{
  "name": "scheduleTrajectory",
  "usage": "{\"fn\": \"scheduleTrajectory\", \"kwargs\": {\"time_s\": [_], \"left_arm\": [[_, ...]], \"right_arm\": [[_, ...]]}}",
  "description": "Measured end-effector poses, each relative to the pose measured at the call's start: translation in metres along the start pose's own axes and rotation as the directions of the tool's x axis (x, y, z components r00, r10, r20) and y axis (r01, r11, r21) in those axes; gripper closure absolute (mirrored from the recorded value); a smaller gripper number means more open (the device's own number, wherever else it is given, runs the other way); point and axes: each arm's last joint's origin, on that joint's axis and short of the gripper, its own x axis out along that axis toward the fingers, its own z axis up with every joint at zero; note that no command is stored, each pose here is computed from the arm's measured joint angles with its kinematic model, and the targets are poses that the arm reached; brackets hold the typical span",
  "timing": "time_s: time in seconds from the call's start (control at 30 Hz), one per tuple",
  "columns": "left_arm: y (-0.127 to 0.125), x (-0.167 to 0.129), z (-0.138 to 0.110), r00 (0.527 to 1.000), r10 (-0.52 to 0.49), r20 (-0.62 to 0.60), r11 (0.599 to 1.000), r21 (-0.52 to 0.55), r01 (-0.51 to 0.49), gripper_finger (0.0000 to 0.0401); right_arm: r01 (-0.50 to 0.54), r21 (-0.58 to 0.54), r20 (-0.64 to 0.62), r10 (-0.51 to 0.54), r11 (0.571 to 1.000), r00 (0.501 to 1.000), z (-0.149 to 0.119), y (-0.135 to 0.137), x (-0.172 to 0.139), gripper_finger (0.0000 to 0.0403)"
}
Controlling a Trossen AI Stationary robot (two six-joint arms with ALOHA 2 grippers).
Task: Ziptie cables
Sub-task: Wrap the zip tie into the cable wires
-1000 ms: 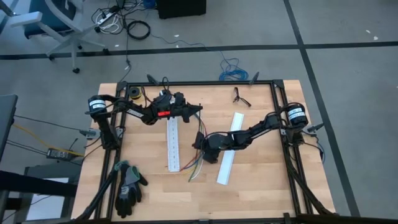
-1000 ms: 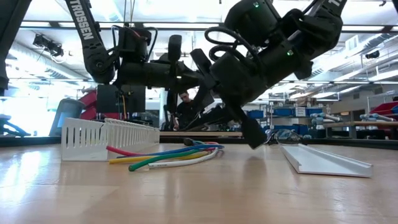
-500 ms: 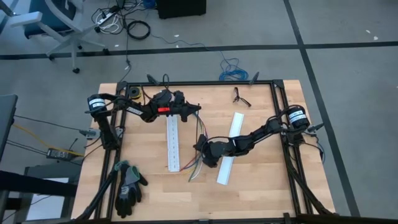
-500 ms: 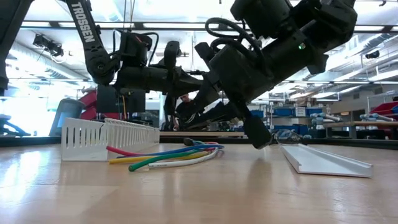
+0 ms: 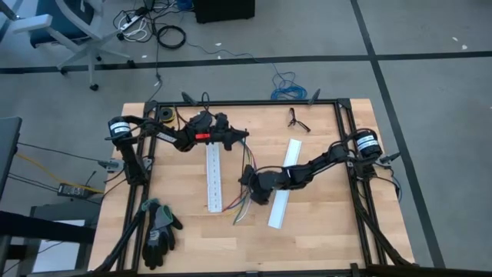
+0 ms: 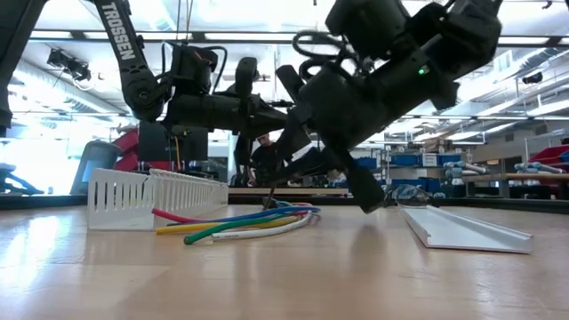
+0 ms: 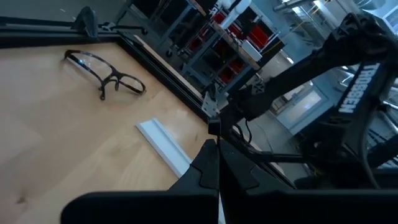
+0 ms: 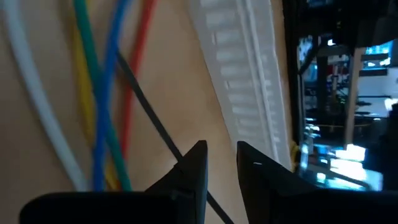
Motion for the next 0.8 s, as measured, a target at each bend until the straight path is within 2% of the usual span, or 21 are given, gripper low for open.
{"fn": "scheduleTrajectory", "kwargs": {"time_s": [0.13, 0.2, 0.5, 0.67, 0.8], "left_arm": [[0.000, 0.000, -0.001, 1.000, -0.007, -0.012, 1.000, -0.023, 0.007, 0.0401], [0.000, 0.000, -0.001, 1.000, -0.008, -0.017, 1.000, -0.025, 0.008, 0.0401], [0.000, 0.000, -0.002, 0.999, -0.016, -0.036, 0.999, -0.032, 0.015, 0.0401], [0.003, 0.000, -0.004, 0.998, 0.005, -0.059, 0.999, -0.036, -0.008, 0.0401], [0.002, 0.000, -0.004, 0.998, 0.003, -0.056, 0.999, -0.037, -0.005, 0.0401]], "right_arm": [[0.012, -0.171, -0.091, -0.028, 0.985, 0.995, -0.009, -0.003, 0.002, 0.0330], [0.013, -0.216, -0.149, -0.046, 0.976, 0.988, -0.015, -0.005, 0.003, 0.0330], [0.005, -0.267, -0.248, -0.074, 0.964, 0.966, -0.029, -0.010, 0.006, 0.0330], [0.097, -0.247, -0.324, -0.176, 0.964, 0.930, -0.033, -0.020, 0.006, 0.0330], [0.099, -0.239, -0.299, -0.170, 0.966, 0.939, -0.038, -0.022, 0.007, 0.0330]]}}
